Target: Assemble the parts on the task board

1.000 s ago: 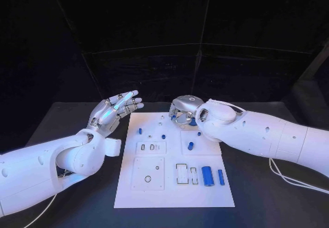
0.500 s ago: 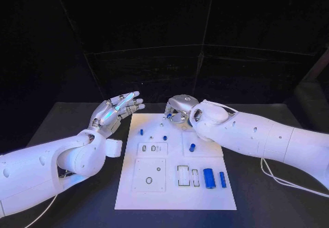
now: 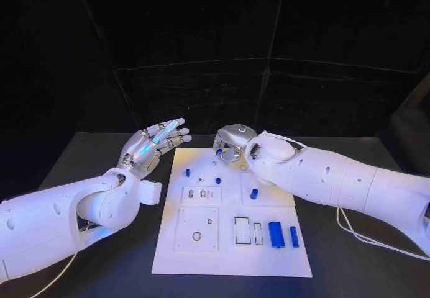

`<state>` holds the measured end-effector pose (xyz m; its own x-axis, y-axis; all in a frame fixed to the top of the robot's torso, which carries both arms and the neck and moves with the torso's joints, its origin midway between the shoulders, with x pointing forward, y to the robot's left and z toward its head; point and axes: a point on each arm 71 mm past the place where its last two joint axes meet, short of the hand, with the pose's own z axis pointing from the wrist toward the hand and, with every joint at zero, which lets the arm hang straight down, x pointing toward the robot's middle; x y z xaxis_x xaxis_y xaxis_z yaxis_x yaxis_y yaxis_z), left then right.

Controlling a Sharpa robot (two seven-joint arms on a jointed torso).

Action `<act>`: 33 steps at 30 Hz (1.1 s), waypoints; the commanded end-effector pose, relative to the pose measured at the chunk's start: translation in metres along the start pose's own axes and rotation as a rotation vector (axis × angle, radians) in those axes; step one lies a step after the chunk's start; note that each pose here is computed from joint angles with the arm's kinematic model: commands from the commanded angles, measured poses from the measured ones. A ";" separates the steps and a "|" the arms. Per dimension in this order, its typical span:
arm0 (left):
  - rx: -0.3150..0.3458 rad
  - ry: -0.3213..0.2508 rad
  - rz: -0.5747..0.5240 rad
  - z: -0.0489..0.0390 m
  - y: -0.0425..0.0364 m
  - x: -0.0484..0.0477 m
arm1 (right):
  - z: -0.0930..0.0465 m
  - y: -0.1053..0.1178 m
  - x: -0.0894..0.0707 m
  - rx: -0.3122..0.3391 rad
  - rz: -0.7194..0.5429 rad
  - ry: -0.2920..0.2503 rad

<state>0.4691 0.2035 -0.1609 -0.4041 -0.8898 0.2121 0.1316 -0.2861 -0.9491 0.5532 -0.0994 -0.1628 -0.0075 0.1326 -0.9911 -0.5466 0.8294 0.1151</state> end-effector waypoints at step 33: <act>0.029 0.018 0.000 0.0033 -0.0059 0.0029 | 0.010 0.000 0.004 0.041 -0.030 0.041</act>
<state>0.4705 0.2026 -0.1568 -0.4073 -0.8891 0.2090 0.1395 -0.2867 -0.9478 0.5612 -0.0938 -0.1674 -0.0253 0.0976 -0.9949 -0.5159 0.8512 0.0966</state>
